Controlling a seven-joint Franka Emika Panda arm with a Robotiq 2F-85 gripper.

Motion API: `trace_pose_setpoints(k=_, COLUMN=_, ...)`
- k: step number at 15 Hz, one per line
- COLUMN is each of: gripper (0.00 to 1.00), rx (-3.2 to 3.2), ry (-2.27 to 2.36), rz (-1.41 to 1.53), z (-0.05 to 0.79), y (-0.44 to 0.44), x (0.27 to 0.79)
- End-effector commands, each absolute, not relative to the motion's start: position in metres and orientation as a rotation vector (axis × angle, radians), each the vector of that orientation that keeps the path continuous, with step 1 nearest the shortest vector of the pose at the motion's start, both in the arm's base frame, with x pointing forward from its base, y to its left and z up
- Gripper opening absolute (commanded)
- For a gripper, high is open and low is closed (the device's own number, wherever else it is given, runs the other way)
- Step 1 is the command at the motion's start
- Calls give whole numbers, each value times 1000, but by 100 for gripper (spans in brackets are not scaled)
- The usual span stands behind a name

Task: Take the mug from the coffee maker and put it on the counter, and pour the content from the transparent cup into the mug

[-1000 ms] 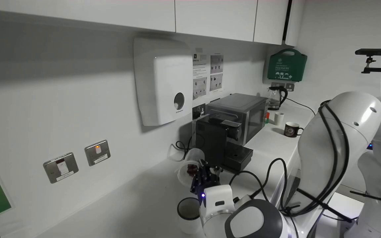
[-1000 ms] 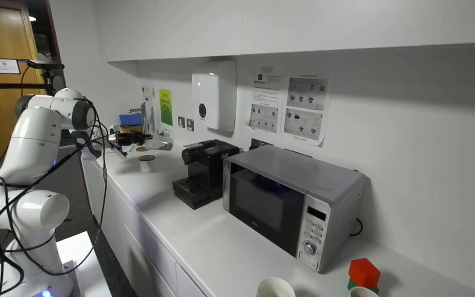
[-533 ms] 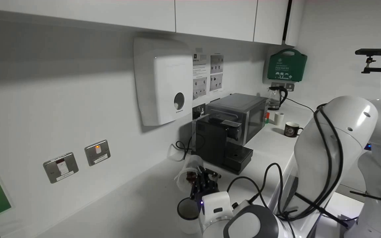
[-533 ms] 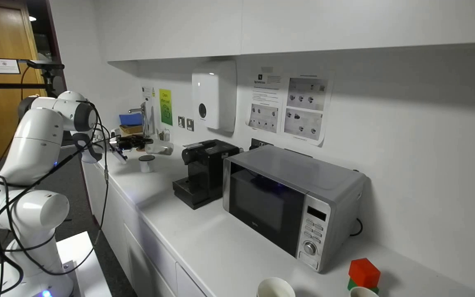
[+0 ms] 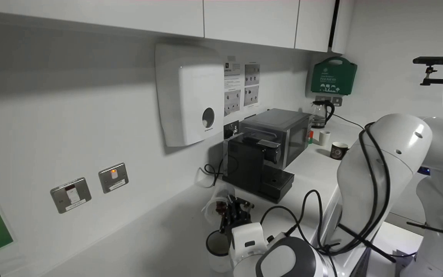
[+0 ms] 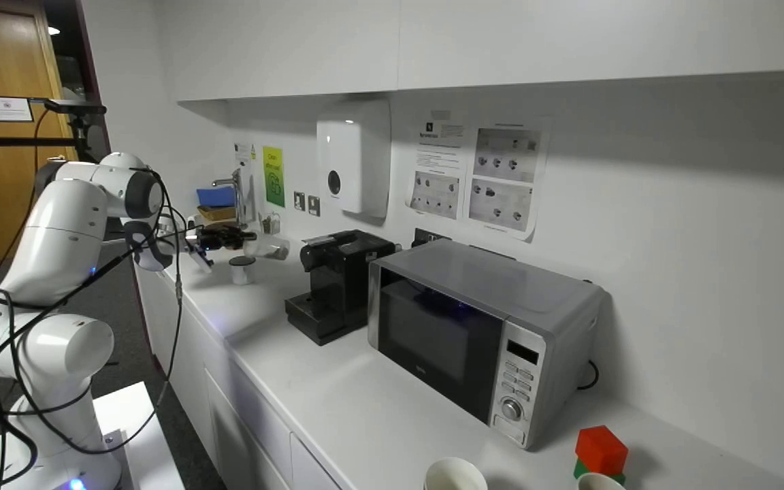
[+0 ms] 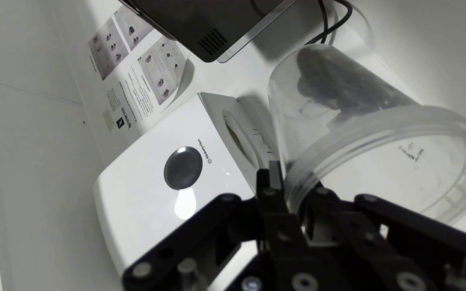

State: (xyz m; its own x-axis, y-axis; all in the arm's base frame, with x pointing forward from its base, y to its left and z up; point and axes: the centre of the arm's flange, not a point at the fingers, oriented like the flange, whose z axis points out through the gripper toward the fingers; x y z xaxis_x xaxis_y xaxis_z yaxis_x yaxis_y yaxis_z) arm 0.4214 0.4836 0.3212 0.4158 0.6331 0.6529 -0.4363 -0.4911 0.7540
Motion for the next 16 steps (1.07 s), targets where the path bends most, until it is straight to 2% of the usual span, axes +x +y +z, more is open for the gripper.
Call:
trace_pose_setpoints(k=1, gripper=2, rx=1604, ry=148, rz=1286, z=335, y=489, x=427)
trace_pose_setpoints(k=16, gripper=2, rx=1517, ry=116, rz=1246, z=326, y=512, x=421)
